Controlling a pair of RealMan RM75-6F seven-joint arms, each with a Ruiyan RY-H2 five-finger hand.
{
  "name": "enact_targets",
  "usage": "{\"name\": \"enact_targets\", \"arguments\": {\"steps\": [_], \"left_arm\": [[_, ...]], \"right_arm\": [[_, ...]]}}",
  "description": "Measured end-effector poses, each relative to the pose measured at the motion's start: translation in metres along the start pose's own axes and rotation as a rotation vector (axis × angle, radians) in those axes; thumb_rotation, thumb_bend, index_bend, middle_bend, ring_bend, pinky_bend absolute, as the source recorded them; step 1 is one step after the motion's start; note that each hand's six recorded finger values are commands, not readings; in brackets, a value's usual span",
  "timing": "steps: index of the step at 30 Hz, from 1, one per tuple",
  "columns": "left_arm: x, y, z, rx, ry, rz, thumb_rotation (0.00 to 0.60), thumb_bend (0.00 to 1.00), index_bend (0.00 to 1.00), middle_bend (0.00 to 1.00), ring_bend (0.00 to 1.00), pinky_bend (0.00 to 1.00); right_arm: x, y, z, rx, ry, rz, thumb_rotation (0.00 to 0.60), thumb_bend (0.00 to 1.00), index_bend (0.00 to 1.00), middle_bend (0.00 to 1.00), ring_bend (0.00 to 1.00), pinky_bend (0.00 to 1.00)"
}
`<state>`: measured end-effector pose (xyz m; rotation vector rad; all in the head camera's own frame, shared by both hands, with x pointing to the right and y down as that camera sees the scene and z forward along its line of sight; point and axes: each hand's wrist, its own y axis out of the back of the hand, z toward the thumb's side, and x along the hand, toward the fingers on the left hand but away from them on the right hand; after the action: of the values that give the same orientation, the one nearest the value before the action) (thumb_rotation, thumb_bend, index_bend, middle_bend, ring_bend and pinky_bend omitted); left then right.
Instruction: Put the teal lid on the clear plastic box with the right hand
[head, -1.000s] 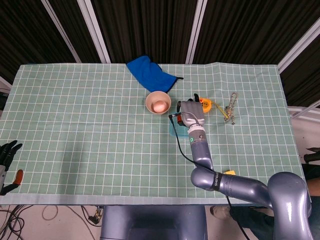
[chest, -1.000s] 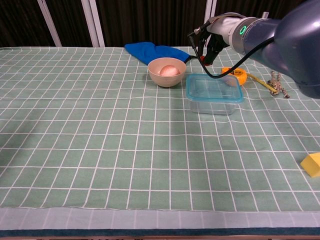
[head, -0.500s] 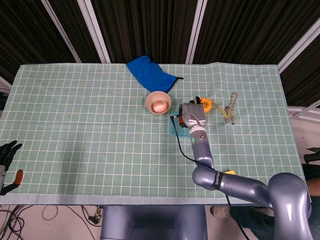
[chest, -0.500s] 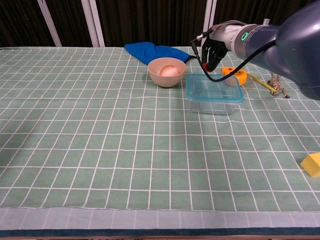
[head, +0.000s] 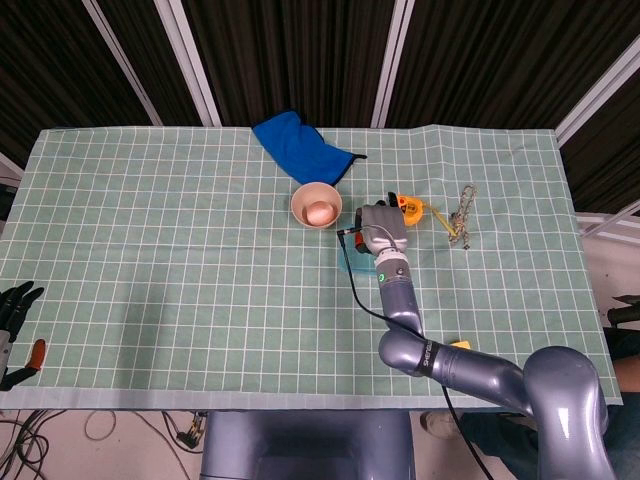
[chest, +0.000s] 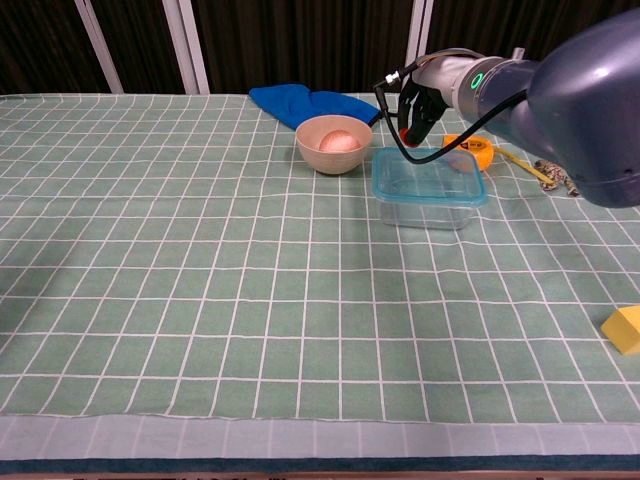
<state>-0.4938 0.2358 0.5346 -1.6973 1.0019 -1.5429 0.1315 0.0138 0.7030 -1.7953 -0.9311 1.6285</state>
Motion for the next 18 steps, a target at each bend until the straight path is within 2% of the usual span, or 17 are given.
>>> {"name": "enact_targets", "arguments": {"steps": [18], "left_arm": [[0.000,-0.001,-0.001,-0.001,0.005,-0.007,0.600,0.53,0.07,0.00,0.00,0.00]], "right_arm": [[-0.015,-0.021,0.024,0.003,0.013,0.016,0.600,0.52,0.71,0.57,0.30,0.00]]}}
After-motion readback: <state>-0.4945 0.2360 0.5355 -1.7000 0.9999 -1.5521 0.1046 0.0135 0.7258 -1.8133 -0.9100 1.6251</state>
